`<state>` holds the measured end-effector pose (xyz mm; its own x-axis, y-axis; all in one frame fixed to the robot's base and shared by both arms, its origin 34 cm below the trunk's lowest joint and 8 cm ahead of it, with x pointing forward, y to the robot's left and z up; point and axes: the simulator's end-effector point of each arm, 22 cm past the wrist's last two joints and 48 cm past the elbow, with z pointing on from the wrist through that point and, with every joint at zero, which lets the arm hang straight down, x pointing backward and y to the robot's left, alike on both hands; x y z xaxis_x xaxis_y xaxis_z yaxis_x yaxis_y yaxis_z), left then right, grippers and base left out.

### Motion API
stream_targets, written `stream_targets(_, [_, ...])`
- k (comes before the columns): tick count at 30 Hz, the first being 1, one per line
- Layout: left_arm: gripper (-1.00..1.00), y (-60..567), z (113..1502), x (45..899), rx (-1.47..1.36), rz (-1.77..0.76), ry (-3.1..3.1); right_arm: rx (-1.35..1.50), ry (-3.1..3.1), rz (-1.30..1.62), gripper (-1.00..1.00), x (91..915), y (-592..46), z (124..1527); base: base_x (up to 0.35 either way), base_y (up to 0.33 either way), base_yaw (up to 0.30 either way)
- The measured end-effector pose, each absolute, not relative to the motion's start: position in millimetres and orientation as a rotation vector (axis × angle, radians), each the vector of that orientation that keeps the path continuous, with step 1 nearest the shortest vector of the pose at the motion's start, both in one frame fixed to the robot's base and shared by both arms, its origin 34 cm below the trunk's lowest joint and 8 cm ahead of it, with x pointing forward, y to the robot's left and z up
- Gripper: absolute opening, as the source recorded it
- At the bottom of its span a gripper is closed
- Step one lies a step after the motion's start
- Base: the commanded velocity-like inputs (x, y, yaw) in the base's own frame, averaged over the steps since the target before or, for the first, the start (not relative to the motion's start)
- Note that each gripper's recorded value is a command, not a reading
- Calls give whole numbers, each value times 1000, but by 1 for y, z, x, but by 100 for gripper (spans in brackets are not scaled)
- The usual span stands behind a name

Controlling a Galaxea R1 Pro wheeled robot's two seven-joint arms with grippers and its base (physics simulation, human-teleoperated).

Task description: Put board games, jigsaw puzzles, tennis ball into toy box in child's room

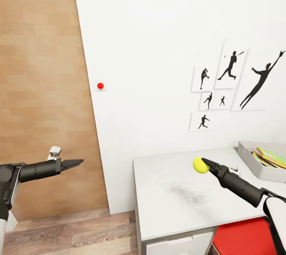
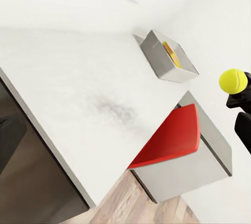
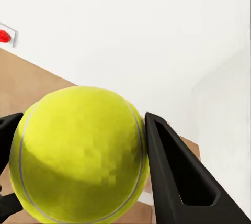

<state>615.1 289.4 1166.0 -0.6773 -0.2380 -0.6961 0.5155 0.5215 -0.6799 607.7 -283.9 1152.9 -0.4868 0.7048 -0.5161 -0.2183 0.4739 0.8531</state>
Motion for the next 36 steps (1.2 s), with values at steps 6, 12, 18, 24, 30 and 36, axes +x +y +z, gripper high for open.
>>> stream_targets(6, [100,289,1170,614,231,-1218,1972,417,1731,1180,-100,606,-287,1157,0,0,-174])
stream_targets(12, [100,289,1175,612,238,-1214,1964,407,1716,1186,-100,605,-287,1164,0,0,-174])
stream_targets(18, [100,289,1179,610,243,-1212,1956,419,1700,1181,-100,603,-294,1168,0,0,-174])
stream_targets(24, [100,289,1183,609,253,-1207,1946,418,1692,1182,-100,602,-295,1171,0,-13,-174])
stream_targets(30, [100,289,1188,607,261,-1200,1938,422,1679,1177,-100,601,-300,1176,0,-210,-174])
stream_targets(36, [100,288,1192,605,267,-1199,1930,435,1676,1180,-100,600,-303,1174,0,-276,-166])
